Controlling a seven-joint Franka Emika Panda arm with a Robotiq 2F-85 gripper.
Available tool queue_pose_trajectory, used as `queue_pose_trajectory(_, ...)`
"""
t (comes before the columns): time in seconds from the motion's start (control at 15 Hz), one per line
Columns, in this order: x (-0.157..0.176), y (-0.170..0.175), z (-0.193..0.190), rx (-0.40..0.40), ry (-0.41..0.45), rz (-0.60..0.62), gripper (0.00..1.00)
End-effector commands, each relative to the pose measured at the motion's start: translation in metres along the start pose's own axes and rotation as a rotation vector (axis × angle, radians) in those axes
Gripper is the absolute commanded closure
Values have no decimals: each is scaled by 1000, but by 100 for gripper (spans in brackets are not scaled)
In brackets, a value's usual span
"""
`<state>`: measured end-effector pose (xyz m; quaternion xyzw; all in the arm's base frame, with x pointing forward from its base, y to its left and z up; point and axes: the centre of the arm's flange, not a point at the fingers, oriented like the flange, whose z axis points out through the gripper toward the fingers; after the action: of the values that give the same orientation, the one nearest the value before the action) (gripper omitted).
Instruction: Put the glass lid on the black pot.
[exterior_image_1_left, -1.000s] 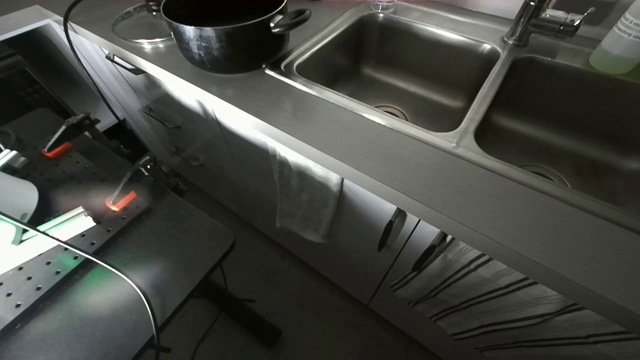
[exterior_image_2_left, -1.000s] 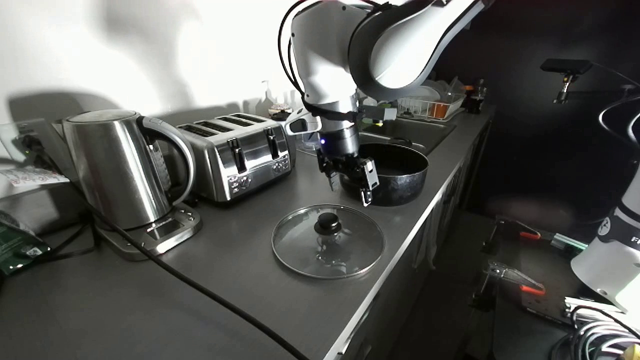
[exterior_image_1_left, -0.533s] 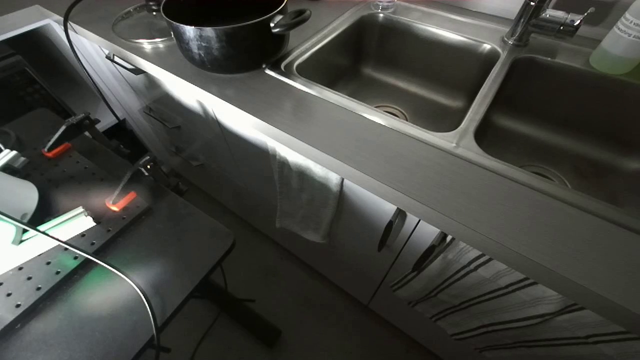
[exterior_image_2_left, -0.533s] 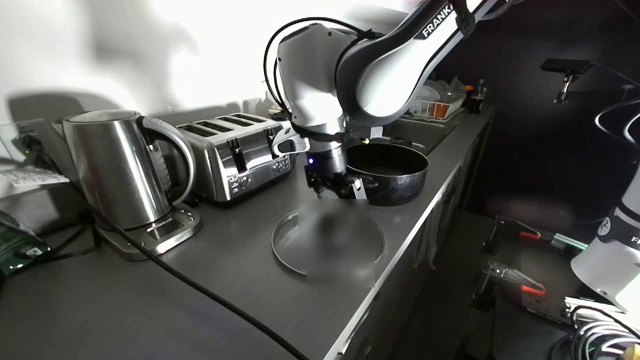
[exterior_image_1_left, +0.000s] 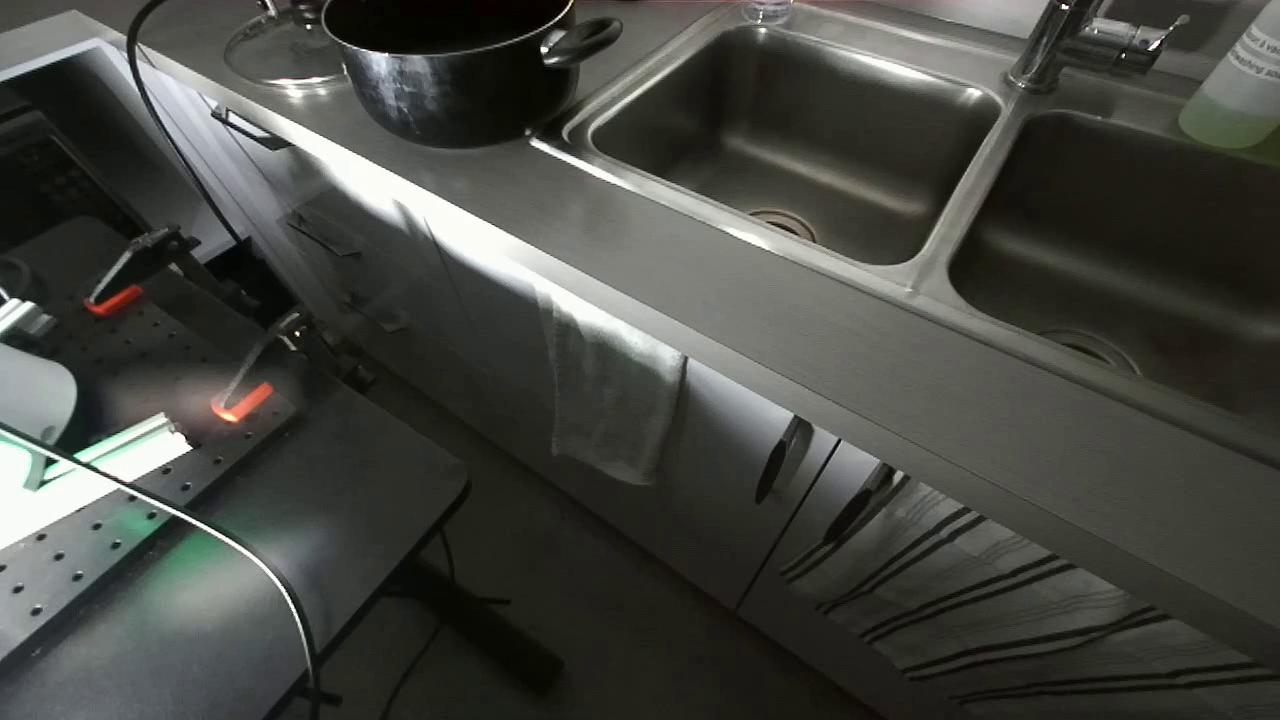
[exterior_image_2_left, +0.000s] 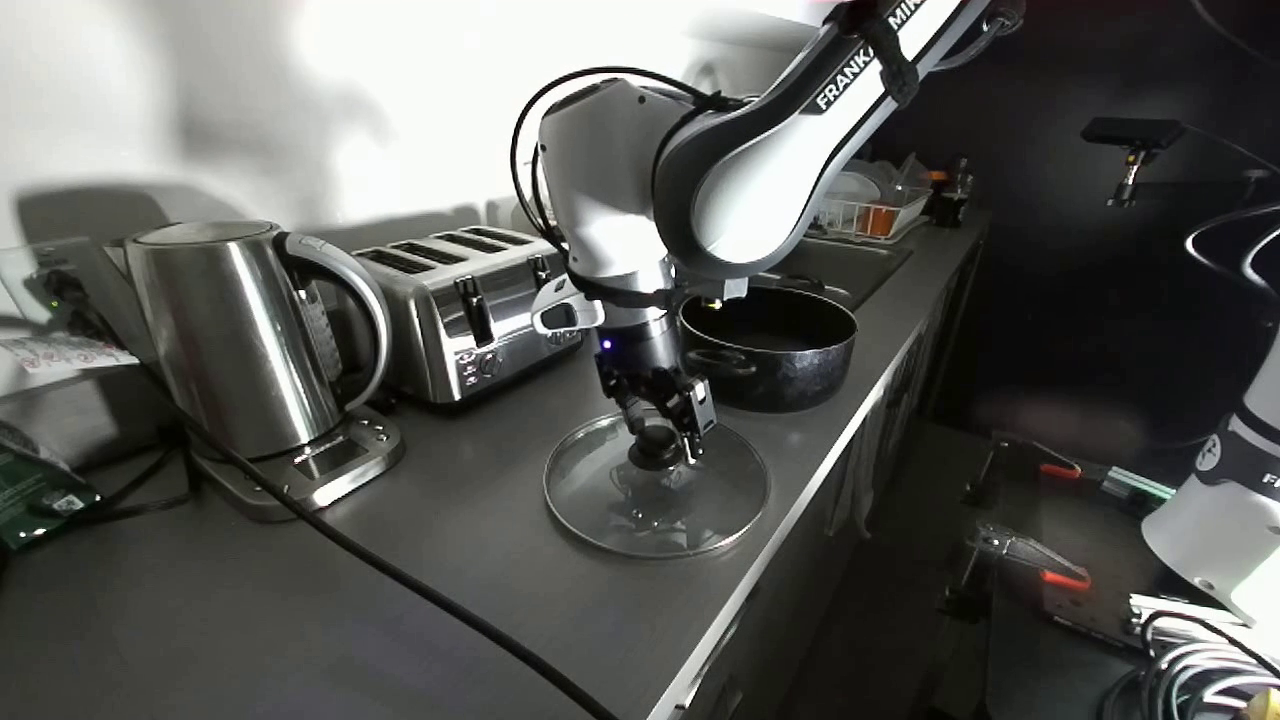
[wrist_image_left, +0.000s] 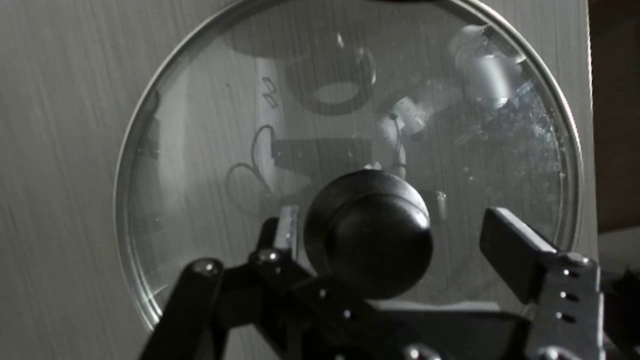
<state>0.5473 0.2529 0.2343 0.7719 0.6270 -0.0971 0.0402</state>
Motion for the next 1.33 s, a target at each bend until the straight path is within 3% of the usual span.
queue_pose_trajectory(0.0, 6, 7, -1, -19, 7, -32, 40)
queue_pose_trajectory(0.27, 6, 8, -7, -28, 16, -35, 71)
queue_pose_trajectory(0.33, 6, 7, -8, -30, 19, -36, 73)
queue_pose_trajectory(0.53, 6, -1, -16, -26, 32, -52, 75)
queue_pose_trajectory(1.27, 11, -83, -120, -84, 110, -166, 75)
